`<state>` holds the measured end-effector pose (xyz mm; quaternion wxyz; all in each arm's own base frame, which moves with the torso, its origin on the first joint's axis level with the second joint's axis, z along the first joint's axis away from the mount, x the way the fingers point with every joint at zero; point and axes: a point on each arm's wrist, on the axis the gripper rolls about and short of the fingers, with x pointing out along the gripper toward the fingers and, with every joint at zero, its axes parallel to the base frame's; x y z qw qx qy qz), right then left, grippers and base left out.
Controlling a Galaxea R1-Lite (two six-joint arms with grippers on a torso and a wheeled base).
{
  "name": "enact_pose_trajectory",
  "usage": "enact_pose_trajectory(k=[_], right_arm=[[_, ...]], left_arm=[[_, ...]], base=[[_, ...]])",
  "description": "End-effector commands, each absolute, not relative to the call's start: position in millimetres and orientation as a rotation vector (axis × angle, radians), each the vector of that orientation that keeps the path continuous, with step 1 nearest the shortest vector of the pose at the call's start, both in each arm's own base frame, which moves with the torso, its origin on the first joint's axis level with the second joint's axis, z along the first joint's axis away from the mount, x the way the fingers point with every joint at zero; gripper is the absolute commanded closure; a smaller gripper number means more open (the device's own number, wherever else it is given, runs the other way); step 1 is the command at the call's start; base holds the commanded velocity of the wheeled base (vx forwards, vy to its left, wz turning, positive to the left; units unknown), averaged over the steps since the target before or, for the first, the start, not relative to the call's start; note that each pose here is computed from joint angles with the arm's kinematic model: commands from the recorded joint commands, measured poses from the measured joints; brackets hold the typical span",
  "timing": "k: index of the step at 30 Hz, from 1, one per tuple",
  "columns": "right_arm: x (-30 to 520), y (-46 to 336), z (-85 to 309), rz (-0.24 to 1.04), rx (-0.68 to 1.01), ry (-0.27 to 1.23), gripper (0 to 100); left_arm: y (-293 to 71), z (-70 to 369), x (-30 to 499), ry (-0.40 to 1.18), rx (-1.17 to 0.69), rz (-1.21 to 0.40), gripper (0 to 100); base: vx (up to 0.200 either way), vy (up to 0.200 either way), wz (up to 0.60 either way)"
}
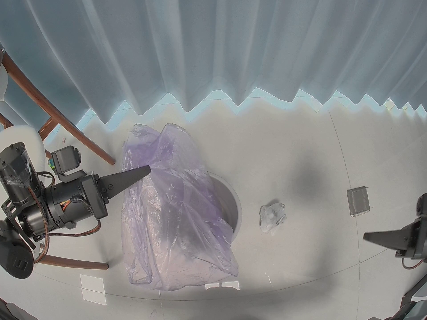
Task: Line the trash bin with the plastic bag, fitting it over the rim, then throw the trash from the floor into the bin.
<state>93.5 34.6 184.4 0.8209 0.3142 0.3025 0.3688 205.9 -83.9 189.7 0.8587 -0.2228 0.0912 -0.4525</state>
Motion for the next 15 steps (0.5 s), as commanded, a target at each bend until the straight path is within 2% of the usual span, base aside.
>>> enact_pose_trajectory(k=[1,4,7,10,15], right_arm=[[106.6,62.4,150.0,0.916,0.581,0.907,100],[99.2,78.7,141.2,1.025,0.517,1.005,100],[99.6,90.2,136.6,1.073,0.481,1.068,100],[108.8,102.9,130.2,1.082,0.455,1.130,100],[133.4,122.9,106.8,1.094,0.393,1.149,100]], left_arm=[[-82.4,195.0,201.9,0.168,-0.467,-0.955,100],[-82.8,195.4,201.9,0.167,-0.466,-0.957,100],[-82.8,195.4,201.9,0.167,-0.466,-0.957,100],[-83.2,196.0,201.1,0.165,-0.466,-0.961,100],[-83.6,197.7,199.3,0.158,-0.464,-0.967,100]], base=[[0.000,0.000,0.00],[0.000,0.000,0.00],[0.000,0.000,0.00],[0.000,0.000,0.00],[0.000,0.000,0.00]])
